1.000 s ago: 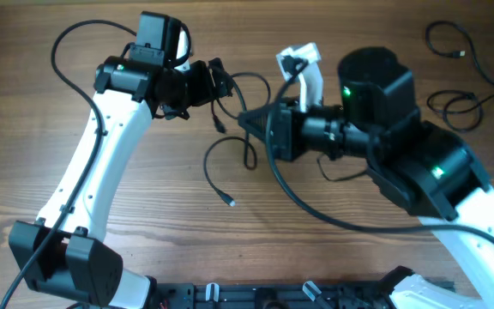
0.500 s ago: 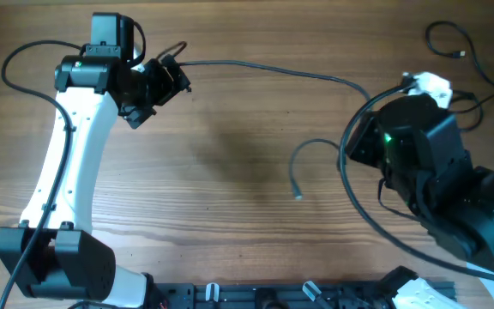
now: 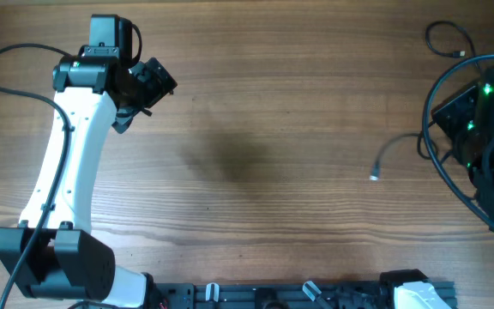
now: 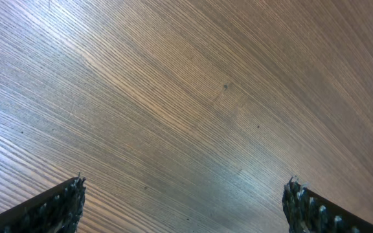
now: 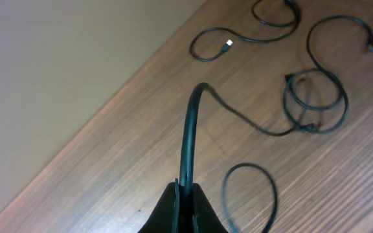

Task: Untangle cables
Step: 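Carry the coil to the right edge with the right gripper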

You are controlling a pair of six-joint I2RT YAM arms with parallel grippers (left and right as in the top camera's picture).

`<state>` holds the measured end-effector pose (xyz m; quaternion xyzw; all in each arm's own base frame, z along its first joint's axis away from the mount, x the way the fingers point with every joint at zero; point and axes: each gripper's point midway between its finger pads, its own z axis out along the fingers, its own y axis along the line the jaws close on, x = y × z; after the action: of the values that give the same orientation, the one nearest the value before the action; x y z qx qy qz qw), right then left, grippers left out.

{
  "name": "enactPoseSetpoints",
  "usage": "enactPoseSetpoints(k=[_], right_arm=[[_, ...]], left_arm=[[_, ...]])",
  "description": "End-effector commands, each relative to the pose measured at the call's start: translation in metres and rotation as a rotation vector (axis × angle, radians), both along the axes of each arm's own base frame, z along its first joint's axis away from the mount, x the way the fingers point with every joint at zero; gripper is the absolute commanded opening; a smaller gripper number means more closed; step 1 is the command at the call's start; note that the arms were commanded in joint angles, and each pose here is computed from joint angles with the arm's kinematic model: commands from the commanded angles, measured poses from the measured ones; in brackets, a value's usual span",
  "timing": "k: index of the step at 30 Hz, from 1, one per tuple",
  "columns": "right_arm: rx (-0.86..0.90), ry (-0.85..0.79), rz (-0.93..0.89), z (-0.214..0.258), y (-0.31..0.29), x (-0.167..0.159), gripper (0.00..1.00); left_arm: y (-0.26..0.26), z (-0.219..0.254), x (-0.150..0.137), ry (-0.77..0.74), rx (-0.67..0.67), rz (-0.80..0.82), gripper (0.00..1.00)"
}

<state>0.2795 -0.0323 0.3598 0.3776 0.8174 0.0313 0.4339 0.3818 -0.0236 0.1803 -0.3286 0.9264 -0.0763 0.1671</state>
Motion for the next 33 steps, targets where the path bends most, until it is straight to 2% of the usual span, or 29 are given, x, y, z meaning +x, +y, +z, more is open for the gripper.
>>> enactPoseSetpoints(k=[1, 4, 6, 8, 11, 14, 19, 22, 26, 29, 33], right_arm=[[0.004, -0.048, 0.023, 0.014, 0.003, 0.005, 0.04], [-0.015, -0.051, 0.051, 0.015, 0.005, 0.013, 0.04], [-0.101, -0.135, 0.141, 0.039, 0.010, 0.028, 0.04], [-0.113, -0.176, 0.143, 0.054, 0.009, 0.029, 0.04], [-0.193, -0.211, -0.031, 0.086, -0.029, 0.007, 0.04], [-0.262, -0.140, -0.251, 0.086, -0.083, -0.020, 0.04], [-0.295, 0.052, -0.583, 0.059, -0.165, -0.066, 0.04], [-0.248, 0.169, -0.688, 0.032, -0.188, -0.081, 0.04], [-0.155, 0.310, -0.617, -0.014, -0.191, -0.056, 0.04], [-0.101, 0.482, -0.577, -0.070, -0.200, -0.032, 0.04], [-0.022, 0.678, -0.618, -0.137, -0.214, -0.029, 0.04]], left_arm=[[0.006, -0.002, 0.000, 0.006, 0.014, 0.030, 1.00], [0.006, -0.002, 0.000, 0.006, 0.013, 0.030, 1.00], [0.006, -0.003, 0.000, 0.007, 0.013, 0.029, 1.00], [0.006, -0.003, 0.000, 0.007, 0.013, 0.029, 1.00], [0.006, -0.003, 0.000, 0.008, 0.013, 0.029, 1.00], [0.006, -0.004, 0.000, 0.009, 0.013, 0.029, 1.00], [0.006, -0.004, 0.001, 0.010, 0.013, 0.029, 1.00], [0.006, -0.004, 0.001, 0.011, 0.013, 0.030, 1.00], [0.006, -0.004, 0.001, 0.011, 0.014, 0.029, 1.00], [0.006, -0.004, 0.000, 0.014, 0.014, 0.029, 1.00], [0.006, -0.005, 0.000, 0.015, 0.014, 0.029, 1.00]])
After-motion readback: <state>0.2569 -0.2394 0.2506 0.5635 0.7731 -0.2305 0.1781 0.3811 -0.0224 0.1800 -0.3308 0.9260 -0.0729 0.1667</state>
